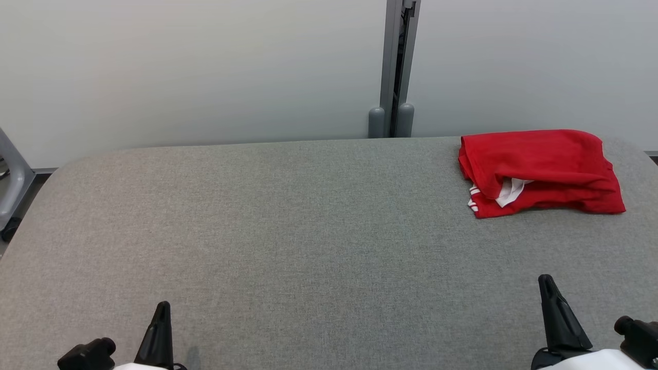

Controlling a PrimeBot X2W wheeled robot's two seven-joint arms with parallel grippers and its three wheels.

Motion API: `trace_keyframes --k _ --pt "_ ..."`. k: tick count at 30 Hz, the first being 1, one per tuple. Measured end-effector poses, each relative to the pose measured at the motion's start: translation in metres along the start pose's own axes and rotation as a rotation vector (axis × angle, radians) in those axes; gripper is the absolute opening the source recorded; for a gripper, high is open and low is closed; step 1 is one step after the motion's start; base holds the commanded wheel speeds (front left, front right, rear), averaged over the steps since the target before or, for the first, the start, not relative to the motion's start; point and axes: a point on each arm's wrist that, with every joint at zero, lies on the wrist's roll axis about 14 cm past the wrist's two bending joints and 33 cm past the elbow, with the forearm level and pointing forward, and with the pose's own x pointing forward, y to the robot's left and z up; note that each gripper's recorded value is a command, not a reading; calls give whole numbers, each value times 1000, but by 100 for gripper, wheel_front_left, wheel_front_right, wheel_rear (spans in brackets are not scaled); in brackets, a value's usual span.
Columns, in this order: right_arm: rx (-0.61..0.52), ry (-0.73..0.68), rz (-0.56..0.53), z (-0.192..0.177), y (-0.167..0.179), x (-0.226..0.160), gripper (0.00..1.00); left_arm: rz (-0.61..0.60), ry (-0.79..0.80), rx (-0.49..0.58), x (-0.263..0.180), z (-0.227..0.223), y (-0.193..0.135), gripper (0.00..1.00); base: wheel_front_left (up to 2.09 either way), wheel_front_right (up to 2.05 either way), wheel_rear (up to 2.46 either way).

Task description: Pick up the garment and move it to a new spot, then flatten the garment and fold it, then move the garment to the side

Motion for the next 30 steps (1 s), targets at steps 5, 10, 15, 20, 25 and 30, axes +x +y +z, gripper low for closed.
trace_keyframes --k 5,10,15,20,25,30 --pt "80 -5 -18 1 -2 0 0 8 8 -79 5 3 1 0 0 0 0" --pt "140 -10 -31 2 -4 1 0 13 16 -142 7 5 3 0 0 0 0" --pt "212 -22 -43 4 -5 2 0 20 26 -215 10 6 4 0 0 0 0" --pt "281 -31 -56 6 -6 2 0 13 29 -284 14 10 3 0 0 0 0" --pt "346 -37 -70 7 -8 2 0 16 38 -351 17 11 5 0 0 0 0" --pt "410 -41 -81 7 -10 3 0 8 44 -414 20 13 4 0 0 0 0"
